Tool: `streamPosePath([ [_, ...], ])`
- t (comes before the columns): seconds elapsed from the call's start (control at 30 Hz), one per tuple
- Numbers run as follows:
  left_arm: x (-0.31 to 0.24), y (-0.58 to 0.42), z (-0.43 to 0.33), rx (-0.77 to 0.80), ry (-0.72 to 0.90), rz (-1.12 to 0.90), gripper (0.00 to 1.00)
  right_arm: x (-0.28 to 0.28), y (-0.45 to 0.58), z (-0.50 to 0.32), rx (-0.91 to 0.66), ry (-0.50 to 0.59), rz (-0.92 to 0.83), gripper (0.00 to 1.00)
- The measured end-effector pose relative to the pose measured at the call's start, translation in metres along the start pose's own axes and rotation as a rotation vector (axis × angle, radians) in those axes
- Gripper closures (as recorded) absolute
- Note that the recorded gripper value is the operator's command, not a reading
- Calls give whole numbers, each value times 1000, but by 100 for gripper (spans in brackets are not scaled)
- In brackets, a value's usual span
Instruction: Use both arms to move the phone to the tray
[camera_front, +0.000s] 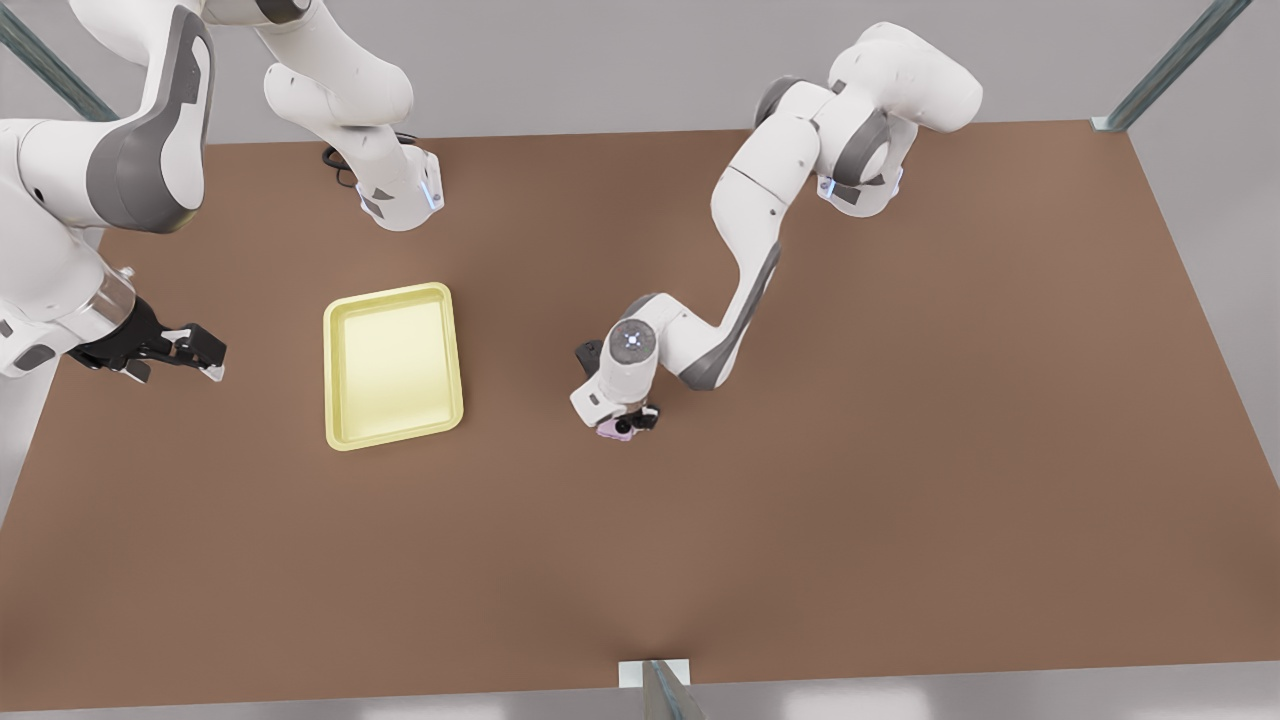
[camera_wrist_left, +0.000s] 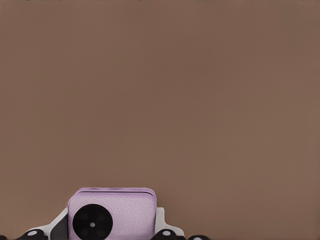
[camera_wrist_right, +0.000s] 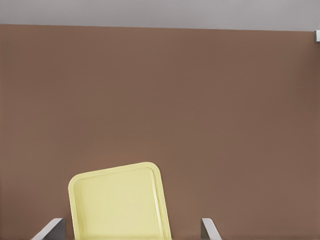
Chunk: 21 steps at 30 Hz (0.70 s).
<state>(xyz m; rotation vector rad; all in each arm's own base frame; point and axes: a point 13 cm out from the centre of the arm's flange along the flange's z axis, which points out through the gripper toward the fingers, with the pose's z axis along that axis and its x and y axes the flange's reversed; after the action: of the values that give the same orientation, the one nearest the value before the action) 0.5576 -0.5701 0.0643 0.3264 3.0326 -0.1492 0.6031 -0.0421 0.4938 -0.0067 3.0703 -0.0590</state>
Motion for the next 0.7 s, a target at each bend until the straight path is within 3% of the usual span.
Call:
streamPosePath([
  [0.1,2,2,16,-11,9,-63,22,0,0,-1,0,-1,0,0],
  [0.13,2,1,19,-11,8,-81,0,0,0,-1,0,-1,1,0],
  [0.37,-10,-4,3,5,-10,-193,0,-14,-1,0,-11,-34,9,0],
  [0.47,-61,60,-86,-1,-17,-306,0,-18,-2,-25,-7,-76,9,0],
  [0.57,-116,237,-196,-72,-20,-483,0,-15,0,-35,0,-77,4,0],
  [0.63,-120,342,-268,-140,-30,-560,0,-13,7,-37,-1,-73,-8,0],
  [0.7,-95,415,-344,-112,-6,-610,0,-11,29,-39,-12,-65,-43,0],
])
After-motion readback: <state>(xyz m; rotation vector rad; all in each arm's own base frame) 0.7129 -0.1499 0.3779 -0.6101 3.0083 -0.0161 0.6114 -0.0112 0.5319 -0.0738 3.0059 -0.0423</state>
